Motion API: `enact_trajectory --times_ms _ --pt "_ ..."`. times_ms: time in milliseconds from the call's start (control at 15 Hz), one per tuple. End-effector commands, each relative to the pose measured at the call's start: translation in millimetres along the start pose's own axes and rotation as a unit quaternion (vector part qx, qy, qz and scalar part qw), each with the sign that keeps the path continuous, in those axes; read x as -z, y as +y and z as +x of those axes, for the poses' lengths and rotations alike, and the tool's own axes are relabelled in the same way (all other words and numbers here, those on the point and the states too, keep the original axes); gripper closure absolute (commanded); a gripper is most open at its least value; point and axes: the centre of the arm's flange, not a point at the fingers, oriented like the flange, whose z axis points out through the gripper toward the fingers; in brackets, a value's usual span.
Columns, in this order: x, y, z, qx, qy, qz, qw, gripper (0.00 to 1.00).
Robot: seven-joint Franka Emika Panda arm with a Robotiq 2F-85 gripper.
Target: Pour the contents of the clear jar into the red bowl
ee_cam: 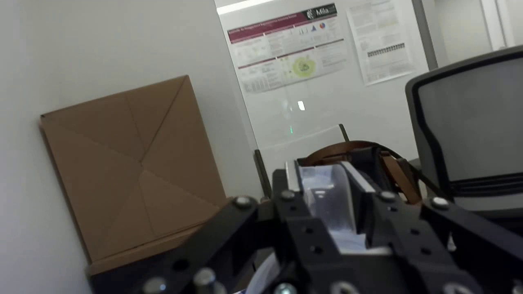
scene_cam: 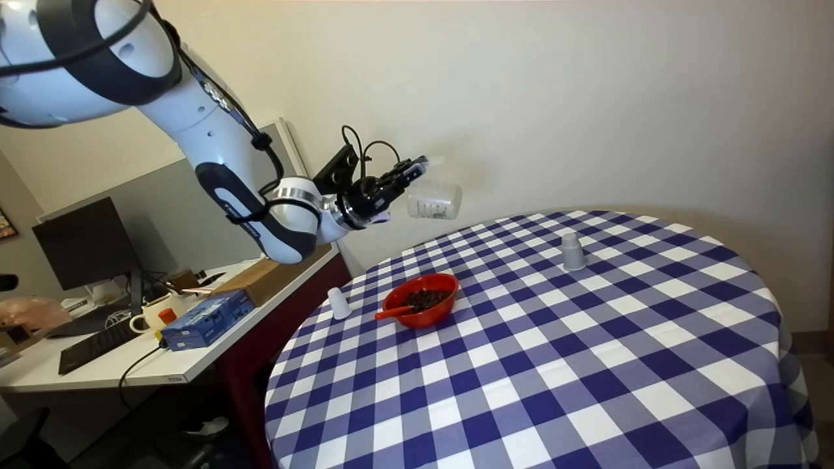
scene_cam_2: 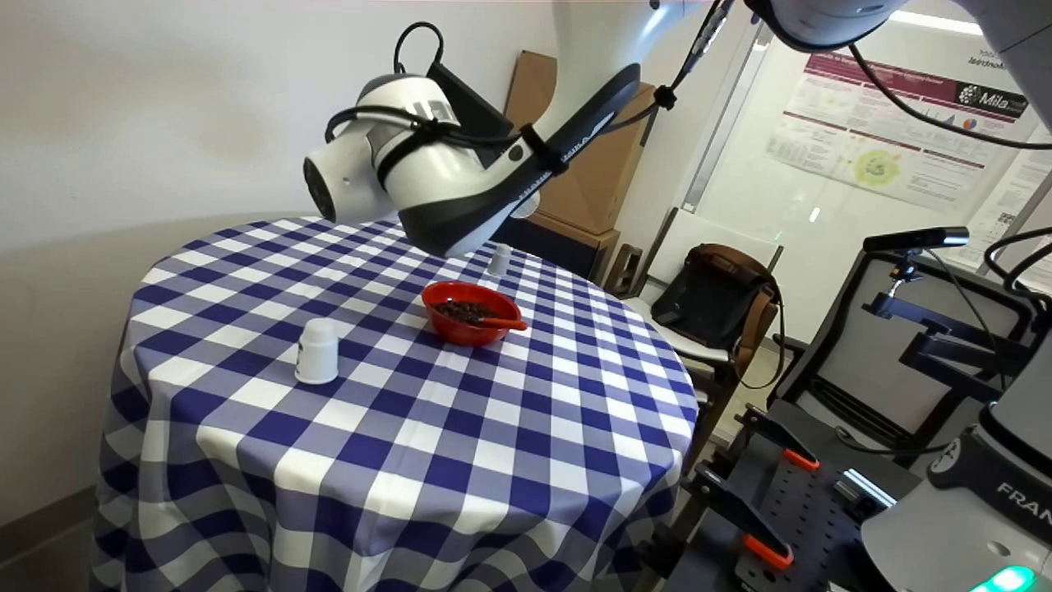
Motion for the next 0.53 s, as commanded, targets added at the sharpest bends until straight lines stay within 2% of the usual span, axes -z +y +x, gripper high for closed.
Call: enact_trajectory --times_ms 0,200,467 --pt "-26.0 28.9 -36.1 0.03 0.076 0.052 0.9953 0.93" --pt "-57.1 46.0 -63.4 0.043 0.136 0.081 0.9865 0.93" --pt "-103.4 59.8 -78.3 0.061 0.218 0.127 0.9656 0.93"
